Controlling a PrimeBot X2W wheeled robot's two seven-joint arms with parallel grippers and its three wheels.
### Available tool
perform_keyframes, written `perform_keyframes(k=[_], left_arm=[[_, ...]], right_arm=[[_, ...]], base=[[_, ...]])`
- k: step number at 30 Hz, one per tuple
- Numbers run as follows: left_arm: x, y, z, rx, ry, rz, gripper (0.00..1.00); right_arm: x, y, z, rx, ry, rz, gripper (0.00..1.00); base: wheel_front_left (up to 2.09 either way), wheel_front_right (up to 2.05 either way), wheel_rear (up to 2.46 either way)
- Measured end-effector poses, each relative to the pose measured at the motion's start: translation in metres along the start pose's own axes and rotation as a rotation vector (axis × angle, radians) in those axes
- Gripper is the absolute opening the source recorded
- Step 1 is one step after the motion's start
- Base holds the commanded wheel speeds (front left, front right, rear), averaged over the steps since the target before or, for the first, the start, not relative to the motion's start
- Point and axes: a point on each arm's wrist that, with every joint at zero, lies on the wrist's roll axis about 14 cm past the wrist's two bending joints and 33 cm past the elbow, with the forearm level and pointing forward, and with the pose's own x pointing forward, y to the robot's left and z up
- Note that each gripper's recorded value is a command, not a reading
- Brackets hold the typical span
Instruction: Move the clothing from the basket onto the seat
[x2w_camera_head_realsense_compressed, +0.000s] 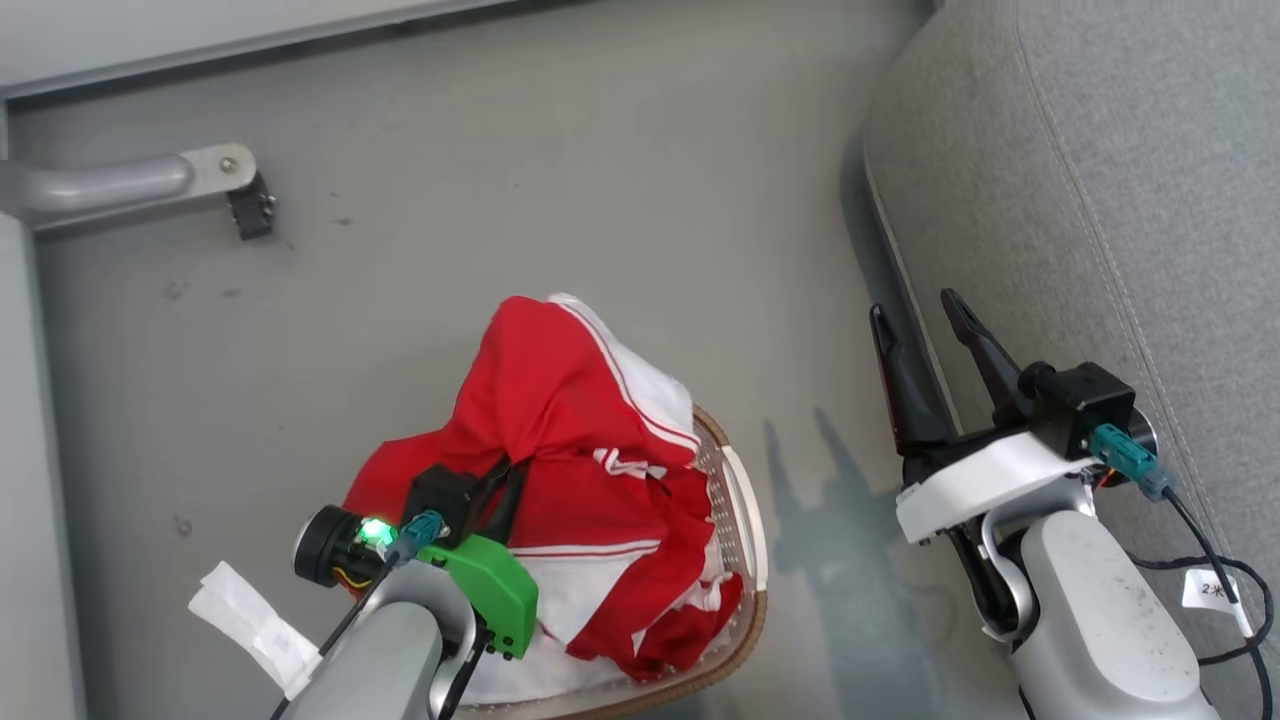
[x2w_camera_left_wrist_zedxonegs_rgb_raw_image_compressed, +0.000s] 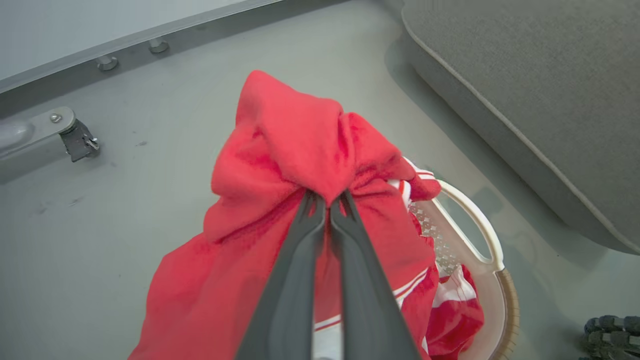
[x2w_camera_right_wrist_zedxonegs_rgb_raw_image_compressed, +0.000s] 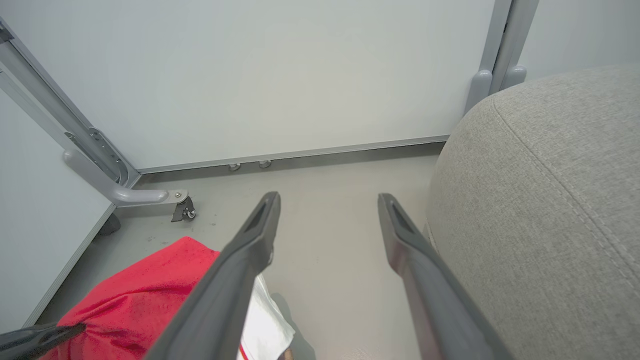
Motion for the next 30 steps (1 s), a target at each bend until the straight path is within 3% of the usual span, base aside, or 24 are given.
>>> perform_keyframes(k=[21,30], left_arm=[[-0.07,-0.005,0.178,0.091,-0.581,0.089,0.0],[-0.101,-0.024,0.215,0.122,-0.721,0.072,0.0]], right_arm=[[-0.029,0.032,0.019,0.003,-0.03,0.076,1.0],[-0.045,0.047,0.013,-0.001,-0.009,0.116,1.0]], base=[[0.0,0.0,0.0],[0.0,0.0,0.0]])
